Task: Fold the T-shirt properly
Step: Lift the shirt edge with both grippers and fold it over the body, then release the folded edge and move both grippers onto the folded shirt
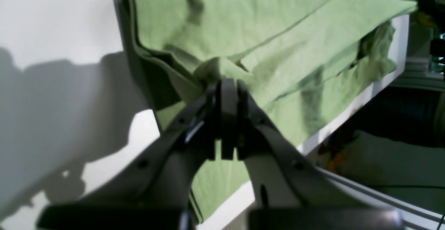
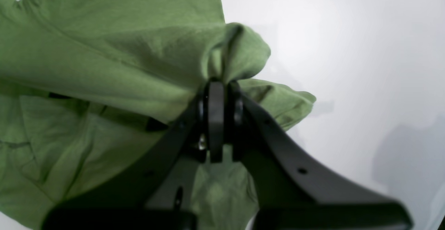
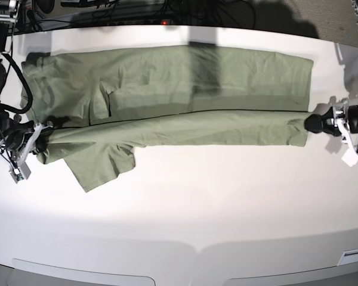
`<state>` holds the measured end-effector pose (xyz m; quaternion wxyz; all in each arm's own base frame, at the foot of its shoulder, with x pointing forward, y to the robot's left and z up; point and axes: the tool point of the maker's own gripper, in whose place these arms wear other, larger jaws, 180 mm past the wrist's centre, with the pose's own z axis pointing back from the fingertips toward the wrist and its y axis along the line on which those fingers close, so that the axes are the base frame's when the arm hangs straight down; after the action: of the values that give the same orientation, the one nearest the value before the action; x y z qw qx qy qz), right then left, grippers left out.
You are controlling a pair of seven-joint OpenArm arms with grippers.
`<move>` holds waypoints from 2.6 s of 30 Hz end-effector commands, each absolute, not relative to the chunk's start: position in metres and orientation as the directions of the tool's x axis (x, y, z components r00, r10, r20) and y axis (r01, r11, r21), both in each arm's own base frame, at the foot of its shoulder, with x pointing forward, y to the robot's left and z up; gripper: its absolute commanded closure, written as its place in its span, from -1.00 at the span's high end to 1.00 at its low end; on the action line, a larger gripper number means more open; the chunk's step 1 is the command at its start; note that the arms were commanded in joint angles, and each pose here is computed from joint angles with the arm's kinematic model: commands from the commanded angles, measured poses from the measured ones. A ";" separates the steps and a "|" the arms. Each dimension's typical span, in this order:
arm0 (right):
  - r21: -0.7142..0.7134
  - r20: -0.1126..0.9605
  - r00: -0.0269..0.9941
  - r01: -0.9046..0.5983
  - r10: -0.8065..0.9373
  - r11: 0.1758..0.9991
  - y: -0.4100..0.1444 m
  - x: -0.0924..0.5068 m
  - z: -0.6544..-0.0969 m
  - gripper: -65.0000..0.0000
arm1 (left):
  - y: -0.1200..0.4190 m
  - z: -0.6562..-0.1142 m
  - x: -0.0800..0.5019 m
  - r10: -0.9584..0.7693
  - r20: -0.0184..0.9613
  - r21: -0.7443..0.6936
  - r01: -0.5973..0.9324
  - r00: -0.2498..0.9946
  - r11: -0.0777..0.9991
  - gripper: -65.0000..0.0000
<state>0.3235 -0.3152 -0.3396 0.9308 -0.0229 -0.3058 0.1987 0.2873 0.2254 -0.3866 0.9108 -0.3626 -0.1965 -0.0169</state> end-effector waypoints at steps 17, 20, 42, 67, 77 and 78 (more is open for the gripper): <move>-0.177 0.435 0.802 -0.369 0.409 0.912 -0.340 0.291 -0.346 -1.00 | 0.236 -0.379 0.287 0.111 0.392 -0.641 0.185 0.913 0.745 -1.00; -0.177 0.422 0.809 -0.369 0.409 0.912 -0.341 0.289 -0.347 -1.00 | 0.236 -0.379 0.287 0.110 0.391 -0.640 0.184 0.914 0.746 -1.00; -0.042 0.565 0.760 -0.361 0.320 0.932 -0.313 0.313 -0.323 0.23 | 0.247 -0.377 0.314 0.171 0.498 -0.577 0.178 0.850 0.797 -0.26; 0.125 0.494 0.852 -0.266 0.172 0.956 -0.256 0.314 -0.405 0.23 | 0.133 -0.460 0.256 0.085 0.380 -0.640 0.195 0.921 0.743 -0.26; 0.144 0.494 0.862 -0.207 0.111 0.968 -0.263 0.317 -0.417 0.23 | 0.145 -0.503 0.230 0.086 0.242 -0.583 0.074 0.966 0.809 -0.28; 0.144 0.500 0.859 -0.206 0.108 0.968 -0.263 0.319 -0.415 0.23 | 0.146 -0.507 0.228 0.091 0.233 -0.582 0.063 0.968 0.811 -0.29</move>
<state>0.3104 -0.2564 -0.4242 0.9613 0.1054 -0.2408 0.0824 0.2760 0.1268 -0.4616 0.8896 -0.3849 -0.2451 0.0164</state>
